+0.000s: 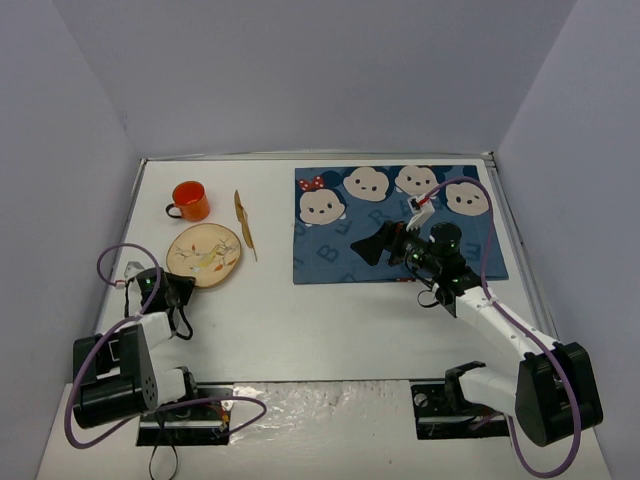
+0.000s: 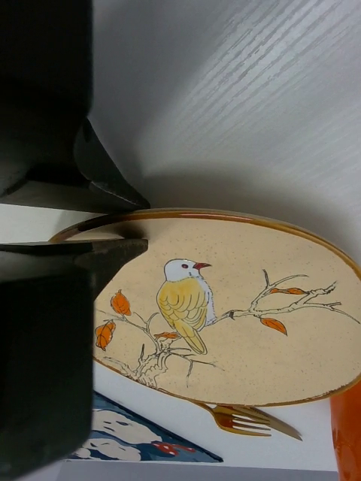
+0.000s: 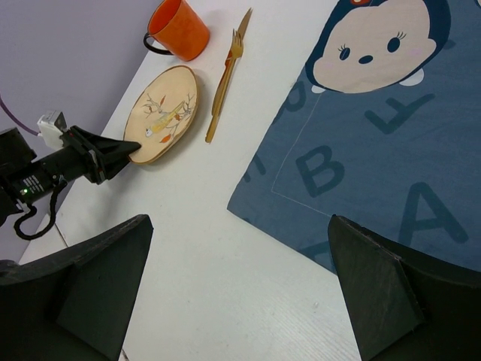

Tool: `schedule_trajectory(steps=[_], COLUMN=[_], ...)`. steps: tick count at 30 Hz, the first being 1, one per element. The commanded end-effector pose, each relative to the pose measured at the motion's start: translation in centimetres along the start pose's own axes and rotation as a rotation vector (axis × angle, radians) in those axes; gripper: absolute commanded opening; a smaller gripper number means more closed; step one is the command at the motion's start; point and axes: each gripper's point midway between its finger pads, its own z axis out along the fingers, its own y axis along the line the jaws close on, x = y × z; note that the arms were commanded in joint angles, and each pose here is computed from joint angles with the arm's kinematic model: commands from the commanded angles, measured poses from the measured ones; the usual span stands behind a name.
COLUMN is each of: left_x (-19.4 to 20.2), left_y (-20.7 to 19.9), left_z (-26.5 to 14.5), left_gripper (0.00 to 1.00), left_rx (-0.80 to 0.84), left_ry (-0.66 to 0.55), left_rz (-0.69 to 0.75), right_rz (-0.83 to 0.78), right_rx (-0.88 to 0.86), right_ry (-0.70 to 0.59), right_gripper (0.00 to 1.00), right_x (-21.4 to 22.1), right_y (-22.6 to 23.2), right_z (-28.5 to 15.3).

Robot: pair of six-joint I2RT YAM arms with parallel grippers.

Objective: Set the dinner table for one person

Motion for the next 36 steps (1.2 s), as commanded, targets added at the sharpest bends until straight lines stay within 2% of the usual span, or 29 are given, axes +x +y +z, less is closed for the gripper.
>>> schedule_trajectory(steps=[1,9,16,25,30,31,36], left_x=[0.3,-0.5,-1.2,-1.0,-0.5,-0.1,4.0], left_y=[1.2,-1.9,-6.4,-13.0,-18.4,-18.9,-28.1], left_z=[-0.9,-4.7,-8.6,-12.1,-14.5,-14.0,-15.0], left_gripper=[0.02,0.0,0.0,0.0,0.0,0.0,0.0], left_rx=[-0.045,0.06,0.232,0.479,0.627,0.622,0.798], left_ry=[0.002,-0.006,-0.003,0.094,0.146,0.166,0.264], left_rz=[0.002,0.007,0.011,-0.003,0.054,0.063,0.161], right_rz=[-0.075,-0.08,-0.086,-0.114,-0.125,-0.122,-0.12], right_rx=[-0.034,-0.023,-0.001,0.042,0.068,0.076,0.108], right_ry=[-0.088,-0.104,-0.115,-0.128,-0.15,-0.157,-0.207], right_gripper=[1.0,1.0,1.0,1.0,0.99,0.99,0.99], right_x=[-2.5,-3.0,-3.7,-4.8,-5.7,-6.0,-7.5], right_y=[1.4,1.7,1.8,1.8,2.0,2.0,2.4], right_z=[-0.2,-0.3,-0.4,-0.8,-1.5,-1.6,-2.6])
